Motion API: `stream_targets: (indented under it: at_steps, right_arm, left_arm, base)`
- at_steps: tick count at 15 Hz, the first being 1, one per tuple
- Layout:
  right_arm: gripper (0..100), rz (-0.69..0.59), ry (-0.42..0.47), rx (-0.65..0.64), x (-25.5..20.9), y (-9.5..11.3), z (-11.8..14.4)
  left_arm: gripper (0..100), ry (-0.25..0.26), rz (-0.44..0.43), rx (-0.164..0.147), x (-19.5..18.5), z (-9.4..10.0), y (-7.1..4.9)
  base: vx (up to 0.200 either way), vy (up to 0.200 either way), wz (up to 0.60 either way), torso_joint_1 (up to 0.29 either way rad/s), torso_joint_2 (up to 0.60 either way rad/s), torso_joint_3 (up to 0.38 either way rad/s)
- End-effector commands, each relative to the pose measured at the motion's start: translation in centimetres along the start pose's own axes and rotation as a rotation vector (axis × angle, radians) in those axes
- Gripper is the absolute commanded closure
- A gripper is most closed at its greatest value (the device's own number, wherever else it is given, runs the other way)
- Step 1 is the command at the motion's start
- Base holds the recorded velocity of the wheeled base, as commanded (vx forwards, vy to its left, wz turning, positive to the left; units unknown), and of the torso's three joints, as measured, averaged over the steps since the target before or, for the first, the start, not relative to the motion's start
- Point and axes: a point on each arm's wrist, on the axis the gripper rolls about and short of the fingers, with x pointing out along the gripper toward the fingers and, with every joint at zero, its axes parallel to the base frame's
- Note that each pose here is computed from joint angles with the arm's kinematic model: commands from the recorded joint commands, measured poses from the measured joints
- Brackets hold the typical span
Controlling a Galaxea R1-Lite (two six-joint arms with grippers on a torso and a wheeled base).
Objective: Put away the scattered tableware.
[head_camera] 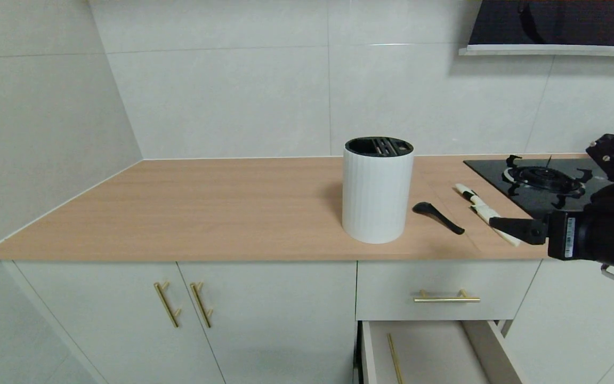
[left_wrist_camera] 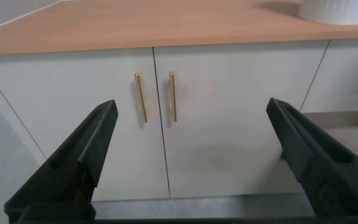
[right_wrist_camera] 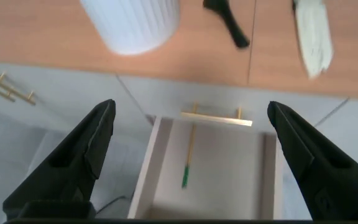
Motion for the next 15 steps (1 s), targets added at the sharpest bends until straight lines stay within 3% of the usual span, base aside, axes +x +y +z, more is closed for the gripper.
stream_targets:
  at_steps: [1,4,9,15]
  right_arm:
    - [0,-0.066,-0.005,-0.052,6.3,-1.9,0.4]
    - [0,-0.029,-0.015,-0.111,11.9,-3.6,1.2]
    - [0,0.041,0.016,-0.212,17.1,-5.9,1.0]
    - [0,0.093,0.092,-0.204,20.7,-6.9,-1.8]
  left_arm:
    - [0,0.000,-0.001,0.000,0.0,0.0,0.0]
    - [0,0.000,-0.001,0.000,0.0,0.0,0.0]
    - [0,0.000,0.001,0.000,0.0,0.0,0.0]
    - [0,0.000,-0.001,0.000,0.0,0.0,0.0]
  base:
    - [0.000,0.000,0.00,0.000,0.00,0.000]
    - [0.000,0.000,0.00,0.000,0.00,0.000]
    - [0.000,0.000,0.00,0.000,0.00,0.000]
    - [0.000,0.000,0.00,0.000,0.00,0.000]
